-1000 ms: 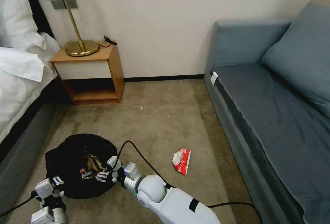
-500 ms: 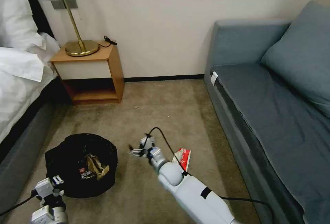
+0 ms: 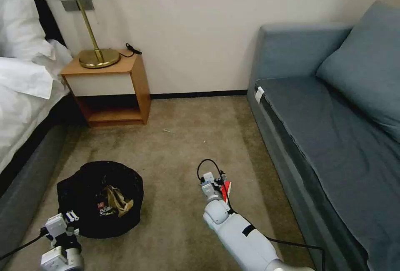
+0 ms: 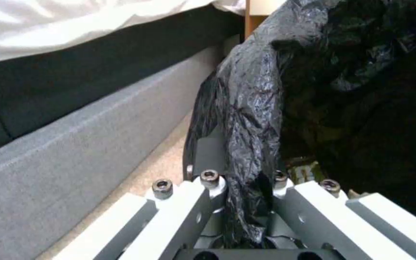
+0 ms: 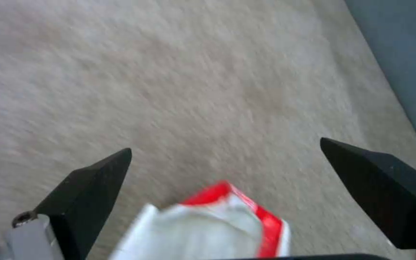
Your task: Pick up the trash bin, then pick up the garbage on the floor and place it into the trash bin.
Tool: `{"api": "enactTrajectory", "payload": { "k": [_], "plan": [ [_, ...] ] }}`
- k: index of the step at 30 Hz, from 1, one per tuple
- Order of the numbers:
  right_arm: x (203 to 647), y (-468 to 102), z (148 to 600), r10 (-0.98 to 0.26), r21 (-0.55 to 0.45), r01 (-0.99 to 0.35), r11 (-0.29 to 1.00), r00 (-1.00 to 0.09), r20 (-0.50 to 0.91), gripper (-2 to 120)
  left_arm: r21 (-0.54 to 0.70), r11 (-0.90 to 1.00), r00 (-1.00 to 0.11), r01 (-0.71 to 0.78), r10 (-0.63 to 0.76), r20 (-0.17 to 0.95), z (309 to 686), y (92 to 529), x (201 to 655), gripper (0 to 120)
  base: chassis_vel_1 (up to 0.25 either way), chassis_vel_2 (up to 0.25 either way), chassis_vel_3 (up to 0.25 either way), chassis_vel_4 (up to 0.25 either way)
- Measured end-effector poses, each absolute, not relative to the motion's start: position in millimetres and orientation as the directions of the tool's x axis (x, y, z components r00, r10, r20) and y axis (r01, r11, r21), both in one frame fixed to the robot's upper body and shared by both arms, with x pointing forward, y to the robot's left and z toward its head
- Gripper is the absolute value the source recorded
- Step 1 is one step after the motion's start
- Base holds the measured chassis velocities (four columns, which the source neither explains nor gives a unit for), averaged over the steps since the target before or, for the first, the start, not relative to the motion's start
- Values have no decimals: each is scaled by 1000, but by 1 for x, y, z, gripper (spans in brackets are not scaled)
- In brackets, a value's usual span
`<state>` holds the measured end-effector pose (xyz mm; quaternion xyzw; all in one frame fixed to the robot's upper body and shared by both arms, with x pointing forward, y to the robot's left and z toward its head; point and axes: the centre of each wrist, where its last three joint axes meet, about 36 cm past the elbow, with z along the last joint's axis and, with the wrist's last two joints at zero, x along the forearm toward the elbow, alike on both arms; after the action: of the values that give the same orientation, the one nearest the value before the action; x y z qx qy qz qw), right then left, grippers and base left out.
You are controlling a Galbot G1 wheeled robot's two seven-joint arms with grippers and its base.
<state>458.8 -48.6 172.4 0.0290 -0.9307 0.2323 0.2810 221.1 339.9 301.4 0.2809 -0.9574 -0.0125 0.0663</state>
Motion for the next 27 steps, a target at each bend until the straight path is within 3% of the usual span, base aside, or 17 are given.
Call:
{"api": "enactTrajectory", "payload": {
  "k": [8, 14, 18, 24, 27],
  "plan": [
    [453, -59, 169, 126, -412, -162, 897, -799, 587, 100, 54, 843, -835, -535, -538, 115, 301, 338, 225, 3, 0, 0, 0, 0],
    [453, -66, 171, 124, -340, -152, 928, -737, 665, 99, 54, 843, -834, -536, -538, 119, 300, 338, 225, 3, 0, 0, 0, 0],
    [456, -70, 176, 90, -263, -155, 952, -680, 728, 82, 55, 842, -834, -536, -539, 117, 300, 339, 225, 3, 0, 0, 0, 0],
    [454, -69, 176, 66, -235, -164, 958, -669, 740, 65, 56, 842, -834, -536, -539, 117, 300, 340, 225, 3, 0, 0, 0, 0],
    [454, -69, 176, 54, -225, -172, 959, -668, 742, 51, 56, 842, -834, -536, -539, 117, 300, 340, 225, 3, 0, 0, 0, 0]
  ]
}}
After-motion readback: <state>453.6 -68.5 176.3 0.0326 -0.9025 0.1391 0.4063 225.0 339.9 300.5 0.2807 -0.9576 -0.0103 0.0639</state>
